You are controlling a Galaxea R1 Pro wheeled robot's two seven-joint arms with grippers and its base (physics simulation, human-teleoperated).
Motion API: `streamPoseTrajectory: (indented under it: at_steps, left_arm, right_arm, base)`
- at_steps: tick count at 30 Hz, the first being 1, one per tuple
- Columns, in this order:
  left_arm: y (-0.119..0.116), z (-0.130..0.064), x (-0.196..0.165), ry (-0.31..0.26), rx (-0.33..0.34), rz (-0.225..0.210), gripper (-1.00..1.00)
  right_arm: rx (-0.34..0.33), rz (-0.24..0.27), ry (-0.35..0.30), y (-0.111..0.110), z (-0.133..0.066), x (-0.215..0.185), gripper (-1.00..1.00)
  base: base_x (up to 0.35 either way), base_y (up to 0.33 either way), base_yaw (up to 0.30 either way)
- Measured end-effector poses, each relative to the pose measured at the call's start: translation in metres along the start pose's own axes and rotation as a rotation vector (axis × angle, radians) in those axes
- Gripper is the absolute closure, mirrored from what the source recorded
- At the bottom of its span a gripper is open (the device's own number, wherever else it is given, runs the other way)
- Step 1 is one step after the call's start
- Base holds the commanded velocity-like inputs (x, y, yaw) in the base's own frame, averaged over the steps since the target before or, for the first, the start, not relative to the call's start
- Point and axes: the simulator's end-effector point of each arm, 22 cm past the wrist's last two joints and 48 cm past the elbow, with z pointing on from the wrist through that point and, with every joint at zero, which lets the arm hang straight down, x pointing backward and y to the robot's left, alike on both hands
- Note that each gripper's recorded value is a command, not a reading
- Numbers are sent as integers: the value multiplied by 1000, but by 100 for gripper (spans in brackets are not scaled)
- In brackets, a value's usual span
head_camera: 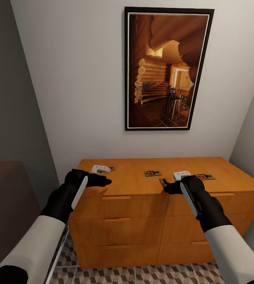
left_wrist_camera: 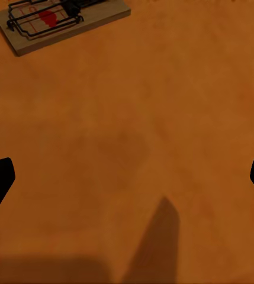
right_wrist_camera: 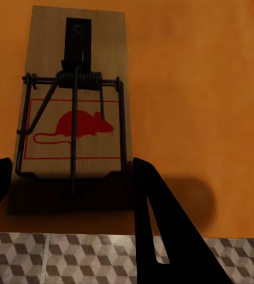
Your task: Take the four mousetraps from the cabinet in the bathroom and place them on the bathroom floor. Make sure all four end up on the same floor surface, and ensure that at least two of them are either under or directly next to the same bathroom sink.
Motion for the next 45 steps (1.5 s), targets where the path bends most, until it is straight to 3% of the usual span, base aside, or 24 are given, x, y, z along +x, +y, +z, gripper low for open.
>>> streamPoseTrajectory:
  at_steps: [17,19,23,26,45]
  left_arm:
    - [1,2,4,10,-2,-2,-100]
    - [1,3,4,11,-2,-2,-100]
    - [1,3,4,11,-2,-2,-100]
    - [1,3,4,11,-2,-2,-100]
    - [-11,4,2,8,16,-3,-100]
  right_arm:
    - [-7,15,2,-2,0,1,100]
    - [12,8,-21,-7,-5,-7,100]
    - [15,9,-138,-8,-34,-46,100]
    - [16,11,-177,-9,-45,-58,100]
    - [16,12,-206,-10,-53,-66,100]
  base:
    - [0,0,0]
    - [0,0,0]
    - [0,0,0]
    - [0,0,0]
    - [0,0,0]
